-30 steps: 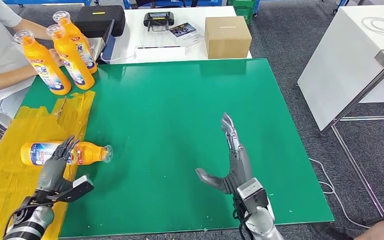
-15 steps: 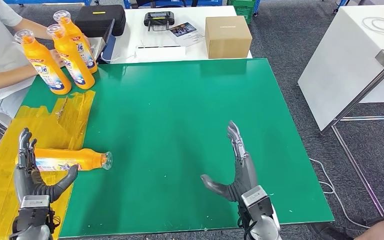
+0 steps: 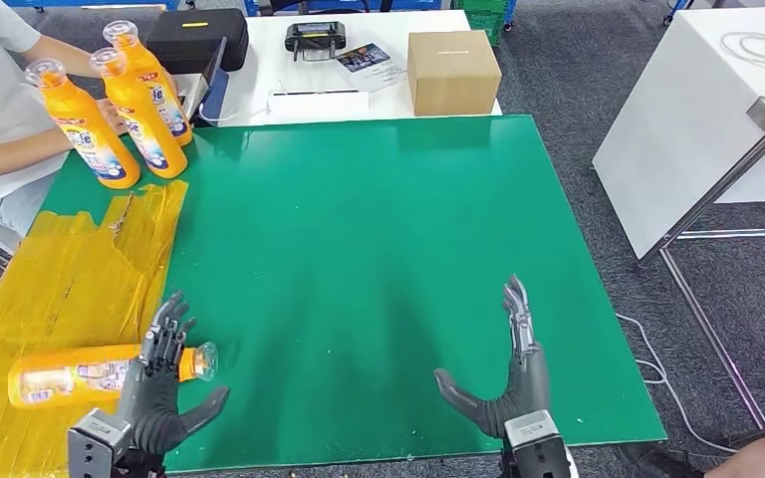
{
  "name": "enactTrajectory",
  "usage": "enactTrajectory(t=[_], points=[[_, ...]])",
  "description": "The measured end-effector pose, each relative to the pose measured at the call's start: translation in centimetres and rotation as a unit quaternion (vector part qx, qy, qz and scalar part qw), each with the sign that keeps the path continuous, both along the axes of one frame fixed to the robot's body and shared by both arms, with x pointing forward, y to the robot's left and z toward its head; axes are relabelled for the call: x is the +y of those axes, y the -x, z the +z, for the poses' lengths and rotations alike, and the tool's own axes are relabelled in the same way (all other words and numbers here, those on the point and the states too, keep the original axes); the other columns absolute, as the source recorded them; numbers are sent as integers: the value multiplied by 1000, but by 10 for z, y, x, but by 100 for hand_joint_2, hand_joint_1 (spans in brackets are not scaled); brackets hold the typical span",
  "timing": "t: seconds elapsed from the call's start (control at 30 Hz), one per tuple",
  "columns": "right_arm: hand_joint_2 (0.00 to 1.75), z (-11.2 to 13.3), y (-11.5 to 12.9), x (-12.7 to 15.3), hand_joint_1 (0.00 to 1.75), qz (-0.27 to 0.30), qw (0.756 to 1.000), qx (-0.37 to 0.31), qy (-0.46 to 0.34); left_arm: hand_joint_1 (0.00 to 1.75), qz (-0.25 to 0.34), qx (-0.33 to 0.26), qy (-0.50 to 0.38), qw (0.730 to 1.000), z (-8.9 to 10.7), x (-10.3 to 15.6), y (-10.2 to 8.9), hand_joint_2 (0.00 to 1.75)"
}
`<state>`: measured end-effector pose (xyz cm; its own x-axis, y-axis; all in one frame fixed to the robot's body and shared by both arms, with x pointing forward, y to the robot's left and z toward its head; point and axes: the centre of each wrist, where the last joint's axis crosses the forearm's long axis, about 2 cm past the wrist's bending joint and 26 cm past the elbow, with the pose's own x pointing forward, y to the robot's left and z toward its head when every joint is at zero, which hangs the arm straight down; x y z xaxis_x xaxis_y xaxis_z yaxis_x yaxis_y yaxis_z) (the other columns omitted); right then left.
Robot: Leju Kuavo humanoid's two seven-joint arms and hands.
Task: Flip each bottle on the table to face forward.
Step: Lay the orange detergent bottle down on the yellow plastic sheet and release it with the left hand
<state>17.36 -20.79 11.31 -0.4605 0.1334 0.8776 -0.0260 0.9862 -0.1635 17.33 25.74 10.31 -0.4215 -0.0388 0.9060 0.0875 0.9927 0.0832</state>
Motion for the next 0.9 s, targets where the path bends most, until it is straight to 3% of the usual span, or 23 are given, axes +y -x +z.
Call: enactTrajectory(t=[0.17, 0.37, 0.9], points=[[175, -1, 8, 0, 0, -12, 1000, 9, -6, 0, -36, 39, 21, 998, -5, -20, 9, 175], [175, -1, 6, 2, 0, -12, 1000, 24, -12, 0, -65, 61, 25, 996, -8, -39, 5, 175], [175, -2, 3, 5, 0, -7, 999, 35, -15, 0, -88, 61, 29, 994, -8, -47, -3, 175]])
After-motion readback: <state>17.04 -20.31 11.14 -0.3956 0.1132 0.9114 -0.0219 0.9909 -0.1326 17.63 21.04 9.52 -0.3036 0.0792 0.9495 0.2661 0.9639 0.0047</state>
